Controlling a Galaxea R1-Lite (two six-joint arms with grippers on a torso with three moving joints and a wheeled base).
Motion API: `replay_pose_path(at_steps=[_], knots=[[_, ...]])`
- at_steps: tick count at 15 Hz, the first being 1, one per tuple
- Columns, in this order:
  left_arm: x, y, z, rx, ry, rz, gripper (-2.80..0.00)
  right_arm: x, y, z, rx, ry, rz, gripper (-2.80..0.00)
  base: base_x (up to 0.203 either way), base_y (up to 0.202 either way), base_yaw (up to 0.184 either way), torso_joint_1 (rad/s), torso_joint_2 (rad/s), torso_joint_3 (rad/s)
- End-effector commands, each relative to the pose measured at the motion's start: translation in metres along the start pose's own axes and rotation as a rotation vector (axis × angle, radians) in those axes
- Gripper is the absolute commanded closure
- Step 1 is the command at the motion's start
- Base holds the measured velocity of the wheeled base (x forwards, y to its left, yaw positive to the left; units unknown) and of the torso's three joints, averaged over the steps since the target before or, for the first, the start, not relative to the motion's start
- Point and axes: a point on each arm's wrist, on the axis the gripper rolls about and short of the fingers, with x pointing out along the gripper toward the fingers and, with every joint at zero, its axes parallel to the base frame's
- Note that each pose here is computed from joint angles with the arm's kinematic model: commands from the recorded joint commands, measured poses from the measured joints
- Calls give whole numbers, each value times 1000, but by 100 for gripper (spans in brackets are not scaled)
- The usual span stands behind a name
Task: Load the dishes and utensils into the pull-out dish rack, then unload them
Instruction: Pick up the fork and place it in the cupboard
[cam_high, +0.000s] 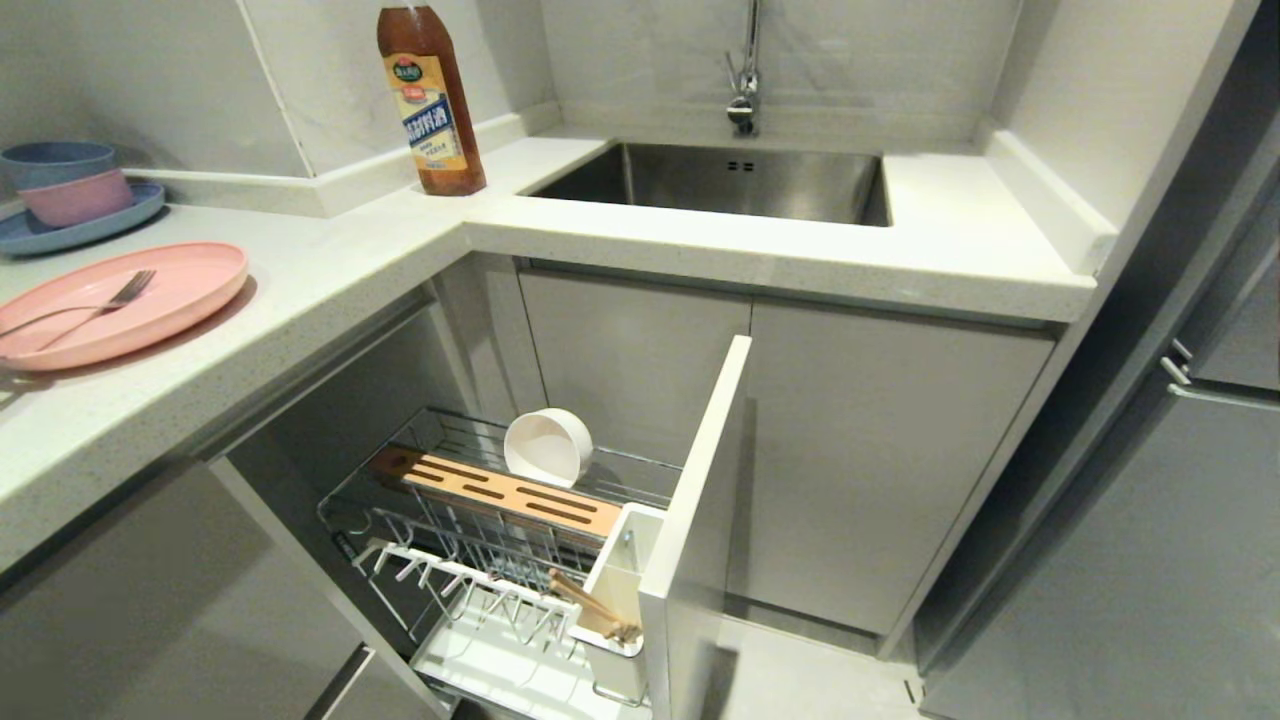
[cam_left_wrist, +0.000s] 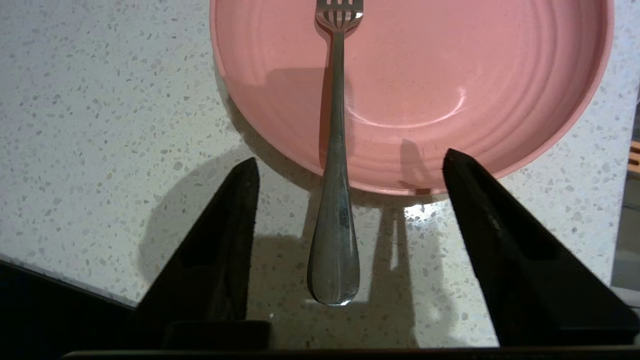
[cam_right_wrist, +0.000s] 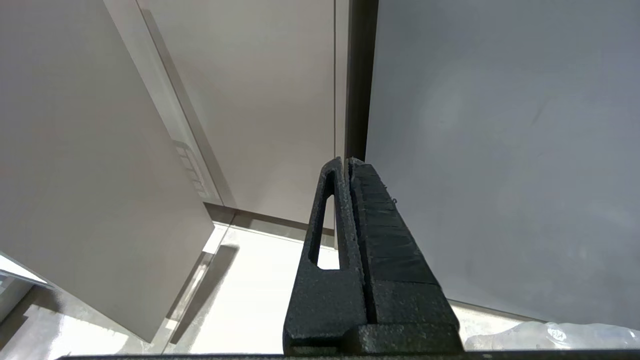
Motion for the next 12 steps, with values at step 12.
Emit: replay_pose_path(at_steps=[12], knots=[[28, 3, 2, 27, -17, -98, -280, 0, 0, 0, 0, 2, 0, 0, 0, 0, 0, 0, 0, 0]])
